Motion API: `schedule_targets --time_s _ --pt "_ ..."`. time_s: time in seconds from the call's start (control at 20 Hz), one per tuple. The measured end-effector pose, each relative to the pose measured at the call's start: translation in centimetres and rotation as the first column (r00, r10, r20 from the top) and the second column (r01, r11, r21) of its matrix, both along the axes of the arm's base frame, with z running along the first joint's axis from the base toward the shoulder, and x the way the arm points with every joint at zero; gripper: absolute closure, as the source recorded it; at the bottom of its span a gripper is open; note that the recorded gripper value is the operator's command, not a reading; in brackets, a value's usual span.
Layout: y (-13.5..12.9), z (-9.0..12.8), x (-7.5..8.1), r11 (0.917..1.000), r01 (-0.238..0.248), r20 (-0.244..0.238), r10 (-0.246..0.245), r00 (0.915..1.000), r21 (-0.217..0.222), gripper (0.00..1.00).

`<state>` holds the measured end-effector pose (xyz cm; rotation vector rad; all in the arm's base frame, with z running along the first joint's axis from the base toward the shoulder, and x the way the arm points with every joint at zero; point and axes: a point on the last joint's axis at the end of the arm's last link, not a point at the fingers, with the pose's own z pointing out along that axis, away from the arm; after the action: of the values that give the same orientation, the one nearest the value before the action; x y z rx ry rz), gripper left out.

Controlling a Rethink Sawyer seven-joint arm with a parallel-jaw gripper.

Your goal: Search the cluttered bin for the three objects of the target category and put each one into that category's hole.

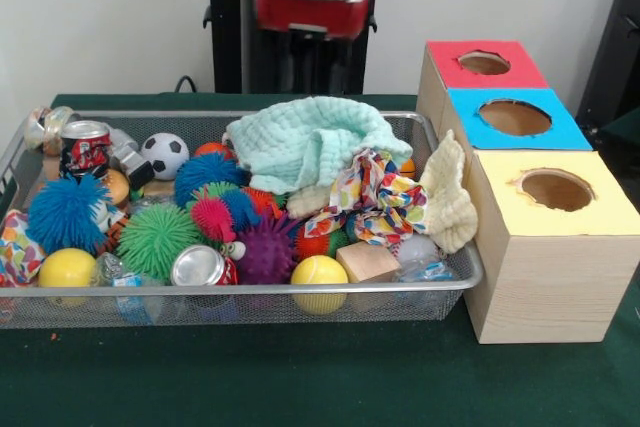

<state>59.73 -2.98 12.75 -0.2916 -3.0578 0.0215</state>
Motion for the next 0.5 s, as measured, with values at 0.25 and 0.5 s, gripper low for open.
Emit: schedule_targets --time_s 0.25,0.5 --pt "-8.2 -1.9 0.0 0.9957 0.093 -0.006 -0.093 0.9957 -0.003 0.0" --pt "-15.6 -4.0 -1.1 0.9908 0.129 -0.014 -0.13 0.9914 -0.041 0.0"
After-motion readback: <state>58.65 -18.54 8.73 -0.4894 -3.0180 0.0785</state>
